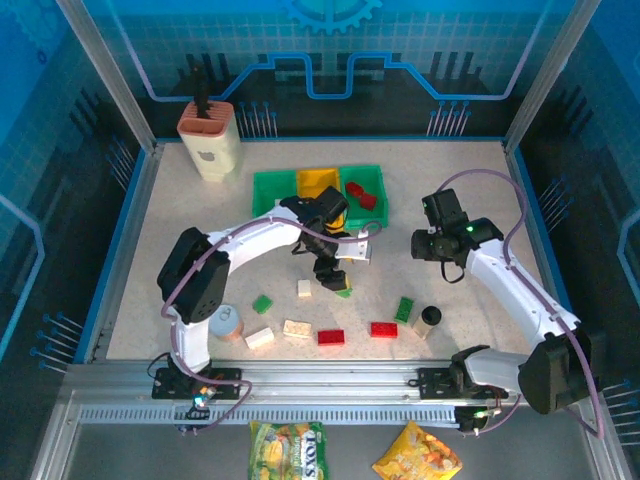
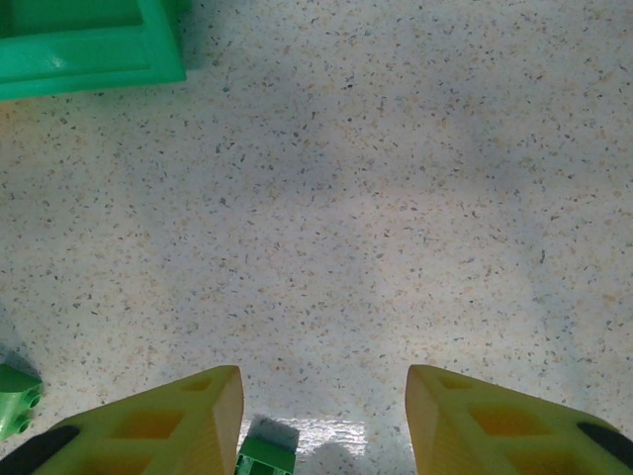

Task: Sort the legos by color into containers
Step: Pick up the lego from the center of the table.

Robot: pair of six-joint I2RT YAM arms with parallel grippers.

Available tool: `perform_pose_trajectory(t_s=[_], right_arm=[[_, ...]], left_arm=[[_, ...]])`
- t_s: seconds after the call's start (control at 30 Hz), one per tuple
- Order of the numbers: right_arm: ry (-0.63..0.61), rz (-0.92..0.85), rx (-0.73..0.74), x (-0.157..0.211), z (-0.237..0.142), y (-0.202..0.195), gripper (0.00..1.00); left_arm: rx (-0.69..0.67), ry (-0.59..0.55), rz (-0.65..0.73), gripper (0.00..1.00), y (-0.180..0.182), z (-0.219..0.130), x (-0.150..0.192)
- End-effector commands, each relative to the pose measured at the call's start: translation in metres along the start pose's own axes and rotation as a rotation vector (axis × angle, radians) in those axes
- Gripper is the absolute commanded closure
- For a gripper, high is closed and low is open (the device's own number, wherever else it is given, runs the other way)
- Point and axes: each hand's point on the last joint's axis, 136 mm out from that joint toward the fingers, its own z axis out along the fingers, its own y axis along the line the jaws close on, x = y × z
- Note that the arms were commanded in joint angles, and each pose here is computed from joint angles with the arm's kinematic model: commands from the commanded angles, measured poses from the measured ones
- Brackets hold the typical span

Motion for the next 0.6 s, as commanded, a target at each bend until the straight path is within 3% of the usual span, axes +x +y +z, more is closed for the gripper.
perform_pose_trajectory(t_s=[0.0,0.27,0.57], right_arm=[[-0.008,0.014,0.024,0.002,-0.005,-0.007,0.51],[-0.008,0.012,0.021,0.002,-0.003,-0.007,0.51],[-0.007,0.01,0.021,0.003,-0.002,-0.007,0.51]], left_arm=[[-0.018,0.034,0.137,0.19,-0.006,0.0,0.003],[-0.036,0.14,0.208,0.18,-0.01,0.026,0.018],[0.007,0.168,0.208,0.2,-0.015,0.043,0.022]])
